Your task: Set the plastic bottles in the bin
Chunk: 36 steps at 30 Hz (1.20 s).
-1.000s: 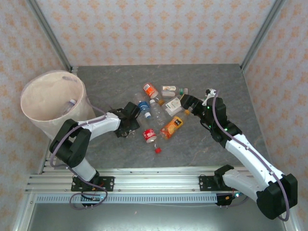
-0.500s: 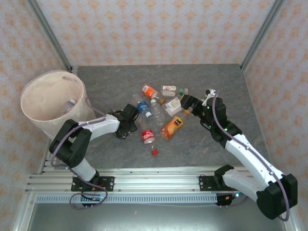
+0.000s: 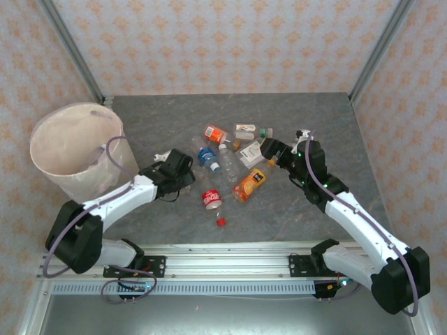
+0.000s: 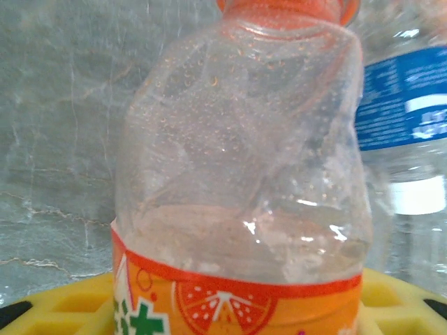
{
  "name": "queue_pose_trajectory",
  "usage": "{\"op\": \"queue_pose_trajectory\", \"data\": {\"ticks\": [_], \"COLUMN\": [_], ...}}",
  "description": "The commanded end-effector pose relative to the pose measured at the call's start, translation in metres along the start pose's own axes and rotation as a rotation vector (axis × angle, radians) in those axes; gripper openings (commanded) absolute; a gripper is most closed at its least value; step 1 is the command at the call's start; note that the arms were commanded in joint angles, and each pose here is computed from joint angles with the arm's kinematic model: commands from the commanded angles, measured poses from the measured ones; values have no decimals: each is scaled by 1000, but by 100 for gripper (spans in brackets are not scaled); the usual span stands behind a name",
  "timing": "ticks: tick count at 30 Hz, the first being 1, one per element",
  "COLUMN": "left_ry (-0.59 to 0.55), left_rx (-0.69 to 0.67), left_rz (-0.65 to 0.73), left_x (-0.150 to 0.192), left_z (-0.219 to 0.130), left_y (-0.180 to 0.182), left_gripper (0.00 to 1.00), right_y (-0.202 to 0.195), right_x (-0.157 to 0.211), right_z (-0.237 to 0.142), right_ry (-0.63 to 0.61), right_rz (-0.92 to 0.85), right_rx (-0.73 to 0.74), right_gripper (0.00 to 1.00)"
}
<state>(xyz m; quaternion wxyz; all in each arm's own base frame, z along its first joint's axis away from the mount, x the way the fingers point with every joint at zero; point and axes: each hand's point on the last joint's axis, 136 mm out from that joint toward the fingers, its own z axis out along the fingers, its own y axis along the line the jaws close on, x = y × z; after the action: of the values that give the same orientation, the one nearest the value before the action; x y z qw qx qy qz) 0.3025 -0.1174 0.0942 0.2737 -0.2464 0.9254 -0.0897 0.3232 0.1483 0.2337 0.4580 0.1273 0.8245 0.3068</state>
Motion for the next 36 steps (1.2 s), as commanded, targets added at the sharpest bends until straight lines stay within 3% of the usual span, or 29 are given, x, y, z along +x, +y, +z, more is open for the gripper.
{"op": "queue_pose_trajectory", "data": {"ticks": [1,14,22,36], "left_ry": [-67,-218,-381,-818], "left_rx": [6,178,258,-147], "left_rz": [59,177,144,-29], "left_x": [-20,-82,-126,-196], "left_z": [-29,-135,-219,-307], "left_y": [-7,-56,-64,28], "left_gripper": [42,40,40,38], "right_y": [10,15,14,17], "right_x": [-8,-9,-9,-9], "right_z": [-1,4,4,6], "right_ry": [-22,-14,-15,-8], "right_rz": [-9,-6,-11,7], "right_rx": [-31,-45,-43,-56], "right_gripper": [99,99,99,99]}}
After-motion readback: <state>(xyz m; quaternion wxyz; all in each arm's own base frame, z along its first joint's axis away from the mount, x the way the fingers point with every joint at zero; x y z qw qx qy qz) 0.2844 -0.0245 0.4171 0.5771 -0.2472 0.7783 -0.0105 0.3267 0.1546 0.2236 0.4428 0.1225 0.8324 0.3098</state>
